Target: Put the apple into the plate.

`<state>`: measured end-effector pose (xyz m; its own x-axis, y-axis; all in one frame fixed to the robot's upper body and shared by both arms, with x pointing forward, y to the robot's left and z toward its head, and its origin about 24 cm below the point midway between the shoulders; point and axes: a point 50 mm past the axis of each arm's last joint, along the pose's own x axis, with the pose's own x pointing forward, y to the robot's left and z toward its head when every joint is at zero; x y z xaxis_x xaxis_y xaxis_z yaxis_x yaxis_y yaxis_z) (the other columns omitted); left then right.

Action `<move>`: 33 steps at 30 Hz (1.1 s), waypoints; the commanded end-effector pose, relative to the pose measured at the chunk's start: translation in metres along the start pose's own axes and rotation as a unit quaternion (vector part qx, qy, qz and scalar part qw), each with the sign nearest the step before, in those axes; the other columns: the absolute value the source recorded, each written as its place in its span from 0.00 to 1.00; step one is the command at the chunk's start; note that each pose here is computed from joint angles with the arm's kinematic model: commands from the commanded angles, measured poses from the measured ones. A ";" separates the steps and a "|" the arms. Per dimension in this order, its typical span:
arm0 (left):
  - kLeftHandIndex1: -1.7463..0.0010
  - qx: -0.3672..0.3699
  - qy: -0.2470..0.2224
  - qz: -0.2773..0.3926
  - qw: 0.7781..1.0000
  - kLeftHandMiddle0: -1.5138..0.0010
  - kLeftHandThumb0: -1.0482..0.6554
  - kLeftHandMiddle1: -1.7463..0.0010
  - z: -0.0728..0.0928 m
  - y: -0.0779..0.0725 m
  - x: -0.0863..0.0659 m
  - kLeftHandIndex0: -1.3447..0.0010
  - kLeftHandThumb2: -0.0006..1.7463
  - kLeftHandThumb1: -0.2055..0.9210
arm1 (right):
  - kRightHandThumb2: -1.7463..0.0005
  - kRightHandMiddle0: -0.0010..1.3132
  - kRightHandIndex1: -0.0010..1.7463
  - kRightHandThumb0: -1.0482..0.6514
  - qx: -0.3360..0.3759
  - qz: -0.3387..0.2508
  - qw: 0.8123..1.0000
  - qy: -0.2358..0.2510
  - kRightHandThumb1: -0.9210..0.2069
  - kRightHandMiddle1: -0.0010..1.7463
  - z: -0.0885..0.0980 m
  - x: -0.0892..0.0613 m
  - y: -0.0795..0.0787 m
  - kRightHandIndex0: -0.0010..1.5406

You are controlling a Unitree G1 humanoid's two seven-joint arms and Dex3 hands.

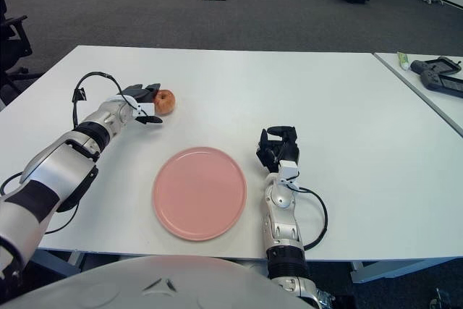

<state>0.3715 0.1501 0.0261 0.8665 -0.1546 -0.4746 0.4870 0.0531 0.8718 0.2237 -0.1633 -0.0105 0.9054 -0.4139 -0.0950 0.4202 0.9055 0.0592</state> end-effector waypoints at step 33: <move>0.92 0.033 -0.015 -0.029 0.999 0.97 0.06 0.98 0.024 0.012 0.005 1.00 0.21 1.00 | 0.57 0.22 0.84 0.40 0.017 -0.019 0.999 0.036 0.14 1.00 -0.014 -0.016 -0.006 0.34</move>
<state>0.3772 0.1273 0.0350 0.8428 -0.1976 -0.5006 0.5148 0.0248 0.8570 0.2149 -0.1666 -0.0106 0.9009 -0.4256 -0.0848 0.4310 0.9004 0.0597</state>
